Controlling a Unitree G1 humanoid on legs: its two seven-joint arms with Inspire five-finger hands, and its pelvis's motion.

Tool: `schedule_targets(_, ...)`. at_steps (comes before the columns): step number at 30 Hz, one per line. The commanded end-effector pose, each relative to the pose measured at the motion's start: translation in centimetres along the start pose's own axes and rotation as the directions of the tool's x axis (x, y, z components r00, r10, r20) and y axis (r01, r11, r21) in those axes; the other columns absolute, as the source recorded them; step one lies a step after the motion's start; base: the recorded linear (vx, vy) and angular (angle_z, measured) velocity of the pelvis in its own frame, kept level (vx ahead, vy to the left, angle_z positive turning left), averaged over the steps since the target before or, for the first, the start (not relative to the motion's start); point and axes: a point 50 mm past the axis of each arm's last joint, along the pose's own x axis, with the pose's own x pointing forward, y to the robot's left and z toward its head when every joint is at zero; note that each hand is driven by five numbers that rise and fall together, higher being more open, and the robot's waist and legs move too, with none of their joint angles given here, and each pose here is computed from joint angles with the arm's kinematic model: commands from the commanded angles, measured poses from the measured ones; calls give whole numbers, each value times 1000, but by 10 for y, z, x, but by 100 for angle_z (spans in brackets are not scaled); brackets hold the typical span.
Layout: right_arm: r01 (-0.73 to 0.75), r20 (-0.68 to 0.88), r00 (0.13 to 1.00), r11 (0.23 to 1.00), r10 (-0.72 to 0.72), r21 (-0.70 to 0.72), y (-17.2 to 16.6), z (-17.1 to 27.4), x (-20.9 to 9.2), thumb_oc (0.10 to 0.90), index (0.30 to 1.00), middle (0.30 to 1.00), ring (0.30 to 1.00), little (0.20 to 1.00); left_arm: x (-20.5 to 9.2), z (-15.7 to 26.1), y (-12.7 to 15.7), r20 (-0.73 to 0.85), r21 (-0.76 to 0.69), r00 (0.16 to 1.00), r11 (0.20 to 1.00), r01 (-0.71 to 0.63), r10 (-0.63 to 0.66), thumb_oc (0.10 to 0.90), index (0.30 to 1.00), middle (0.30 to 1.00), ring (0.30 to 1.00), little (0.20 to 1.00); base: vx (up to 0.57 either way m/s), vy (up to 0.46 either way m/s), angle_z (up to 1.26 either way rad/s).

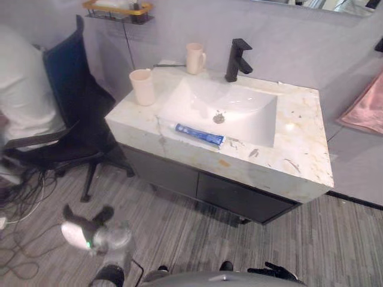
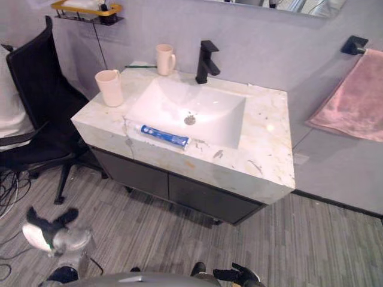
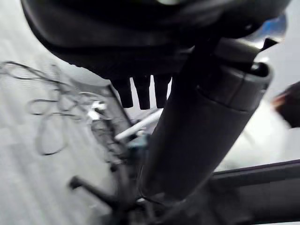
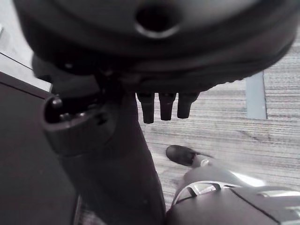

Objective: Organize the bathroom.

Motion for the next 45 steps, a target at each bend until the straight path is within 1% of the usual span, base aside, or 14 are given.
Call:
schedule_targets(1,11,-6,1000,1000,-11,16,-1,5,1,800,900,900,900,900,20,80,-12,417,-161,906,987,-1,69,800,900,900,900,900,-16,-29,3)
schedule_targets(5,17,-16,1000,1000,-17,24,-2,1,1,800,900,900,900,900,9,138,-16,650,-201,759,958,203,-24,800,900,900,900,900,-7,-28,4)
schedule_targets(6,19,-17,1000,999,-19,25,-2,1,1,800,900,900,900,900,-2,165,-15,754,-194,655,941,278,-39,800,900,900,900,900,-18,-28,9)
schedule_targets(9,22,-13,1000,999,-22,27,-2,2,1,800,900,900,900,900,-14,192,-11,842,-182,539,919,350,-38,800,900,900,900,900,-16,-18,5)
schedule_targets(11,24,-9,1000,1000,-24,18,-5,4,2,800,900,900,900,900,-30,217,-6,921,-134,387,910,393,-32,800,900,900,900,900,-27,-7,5)
schedule_targets(12,28,-10,1000,1000,-28,10,-6,7,2,800,900,900,900,900,-40,233,-8,952,-49,293,900,434,-90,800,900,900,900,900,-18,1,4)
schedule_targets(17,36,-7,999,999,-36,-6,-6,10,3,800,900,900,900,900,-53,257,-17,962,183,110,886,426,-252,800,900,900,900,900,0,0,0)
schedule_targets(18,37,-6,999,999,-37,-9,-6,12,3,800,900,900,900,900,-57,261,-20,945,263,69,869,418,-319,800,900,900,900,900,0,0,0)
schedule_targets(21,42,-4,999,999,-42,-19,-7,13,3,800,900,900,900,900,-66,269,-20,931,335,-21,833,441,-363,800,900,900,900,900,-2,13,0)
schedule_targets(23,48,-3,999,998,-48,-35,-10,14,3,800,900,900,900,900,-76,276,-22,895,424,-95,767,482,-435,800,900,900,900,900,-6,48,0)
schedule_targets(26,51,-4,999,998,-51,-44,-14,15,3,800,900,900,900,900,-83,282,-28,847,523,-175,729,442,-502,800,900,900,900,900,-1,12,0)
schedule_targets(34,60,-9,998,997,-60,-55,-23,17,2,800,900,900,900,900,-77,295,-48,674,734,-257,592,333,-692,800,900,900,900,900,29,12,-9)
schedule_targets(39,77,-19,997,995,-79,-58,-31,16,2,800,900,900,900,900,-62,305,-59,581,811,-225,535,236,-782,800,900,900,900,900,34,15,-11)
schedule_targets(45,93,-27,995,994,-95,-52,-39,15,1,800,900,900,900,900,-43,307,-67,428,897,-160,396,197,-889,800,900,900,900,900,39,14,-3)
